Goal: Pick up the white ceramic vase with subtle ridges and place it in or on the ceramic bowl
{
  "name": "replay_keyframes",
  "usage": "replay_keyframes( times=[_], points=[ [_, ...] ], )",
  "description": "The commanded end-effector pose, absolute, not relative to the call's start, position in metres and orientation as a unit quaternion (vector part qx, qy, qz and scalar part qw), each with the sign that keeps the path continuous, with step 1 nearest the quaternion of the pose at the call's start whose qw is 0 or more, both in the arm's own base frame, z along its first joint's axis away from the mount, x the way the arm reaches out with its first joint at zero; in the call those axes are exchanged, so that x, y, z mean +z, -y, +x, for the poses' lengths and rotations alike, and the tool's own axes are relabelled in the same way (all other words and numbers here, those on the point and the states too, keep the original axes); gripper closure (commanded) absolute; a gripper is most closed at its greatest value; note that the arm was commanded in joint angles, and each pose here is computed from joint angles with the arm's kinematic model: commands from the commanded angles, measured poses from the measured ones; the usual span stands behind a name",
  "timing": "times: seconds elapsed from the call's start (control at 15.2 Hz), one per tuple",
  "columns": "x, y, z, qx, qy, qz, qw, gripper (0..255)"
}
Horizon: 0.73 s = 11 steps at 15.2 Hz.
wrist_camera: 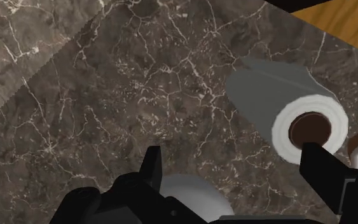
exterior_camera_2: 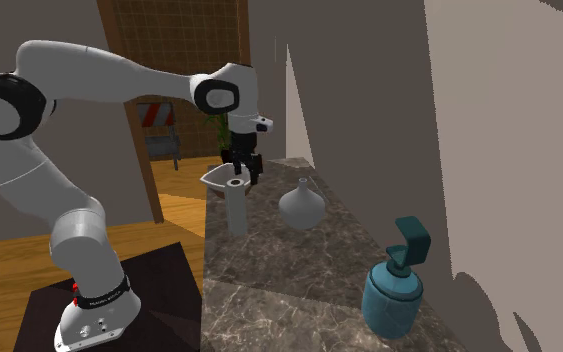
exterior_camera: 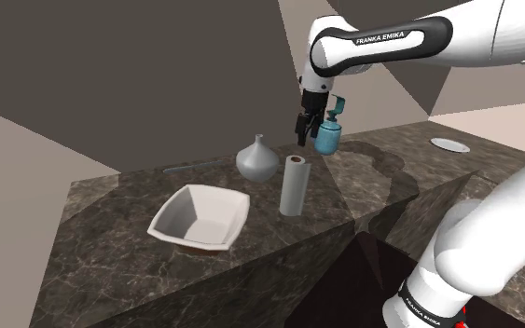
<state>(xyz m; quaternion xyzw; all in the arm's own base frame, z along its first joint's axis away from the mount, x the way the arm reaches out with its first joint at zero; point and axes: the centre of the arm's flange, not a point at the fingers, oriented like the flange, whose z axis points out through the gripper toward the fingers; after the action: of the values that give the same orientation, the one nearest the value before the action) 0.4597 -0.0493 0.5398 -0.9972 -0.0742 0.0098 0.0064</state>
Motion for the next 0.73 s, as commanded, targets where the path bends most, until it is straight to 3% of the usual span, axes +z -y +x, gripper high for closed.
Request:
replay_keyframes(
  times=[0.0, 0.66],
  points=[
    [0.533, 0.051, 0.486, 0.003, 0.078, -0.997, 0.005, 0],
    [0.509, 0.057, 0.605, -0.03, 0.094, -0.995, 0.0, 0]
  ],
)
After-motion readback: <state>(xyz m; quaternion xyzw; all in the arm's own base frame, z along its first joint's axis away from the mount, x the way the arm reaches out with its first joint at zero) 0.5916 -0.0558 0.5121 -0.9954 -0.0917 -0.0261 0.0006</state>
